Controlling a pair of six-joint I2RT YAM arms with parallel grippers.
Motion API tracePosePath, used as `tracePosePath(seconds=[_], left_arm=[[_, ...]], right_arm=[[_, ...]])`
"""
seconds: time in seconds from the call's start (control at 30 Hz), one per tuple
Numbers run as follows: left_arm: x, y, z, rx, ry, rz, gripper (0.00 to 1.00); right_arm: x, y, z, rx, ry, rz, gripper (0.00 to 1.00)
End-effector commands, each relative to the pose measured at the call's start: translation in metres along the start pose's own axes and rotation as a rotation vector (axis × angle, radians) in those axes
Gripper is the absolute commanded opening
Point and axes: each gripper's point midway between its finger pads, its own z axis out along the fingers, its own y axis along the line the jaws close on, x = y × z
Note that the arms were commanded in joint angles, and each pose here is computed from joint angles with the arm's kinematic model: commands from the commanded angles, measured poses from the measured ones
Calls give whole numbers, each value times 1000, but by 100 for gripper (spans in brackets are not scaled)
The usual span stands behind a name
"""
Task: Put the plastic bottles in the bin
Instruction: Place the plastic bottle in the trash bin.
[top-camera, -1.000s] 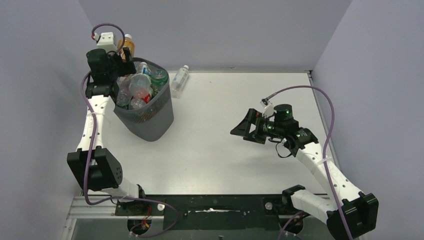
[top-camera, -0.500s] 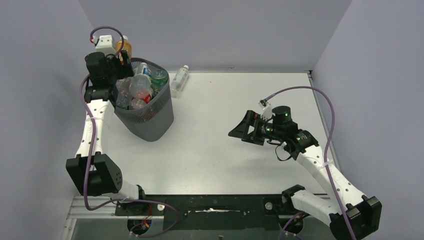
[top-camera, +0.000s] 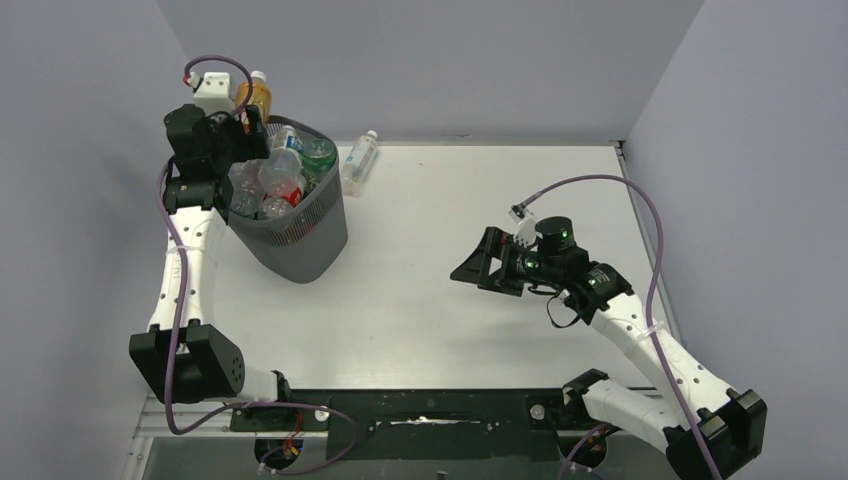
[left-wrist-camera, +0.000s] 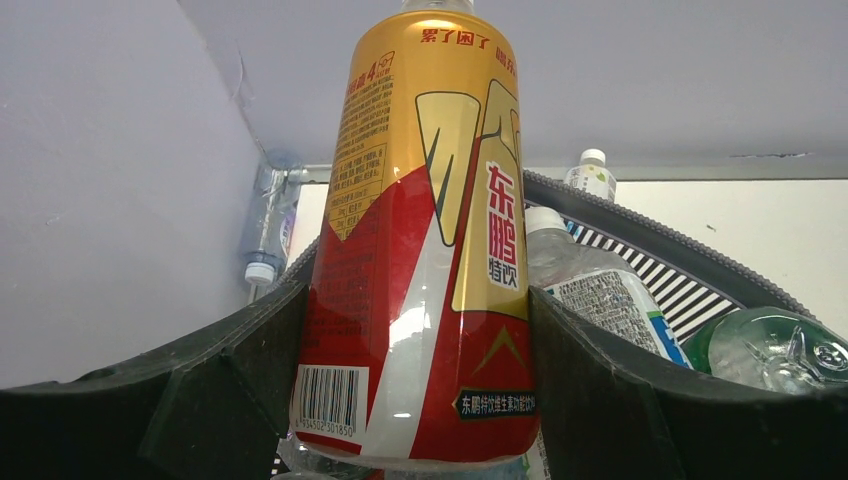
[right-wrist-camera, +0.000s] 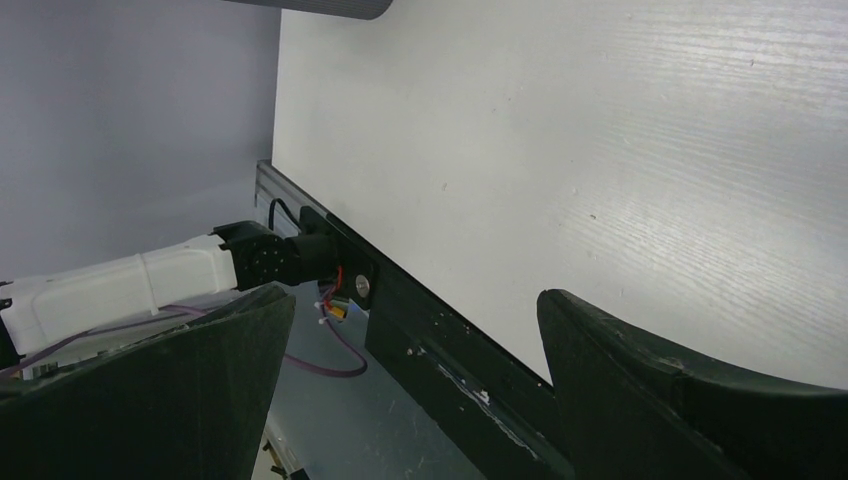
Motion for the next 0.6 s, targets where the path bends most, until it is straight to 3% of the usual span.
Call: tracePosePath(seconds=[0.0, 0.3, 0.47, 0.57], left_arm=[[2, -1, -11, 20, 21, 59, 57], [40, 31, -7, -119, 122, 112, 72], [47, 39, -13, -170, 108, 115, 93], [44, 40, -17, -181, 94, 110, 98]], right_arm=[[-3, 10, -3, -21, -23, -29, 98], [-3, 14, 6, -12, 15, -50, 98], [-2, 15, 13, -9, 37, -54, 98], [-1, 16, 17, -11, 45, -56, 98]])
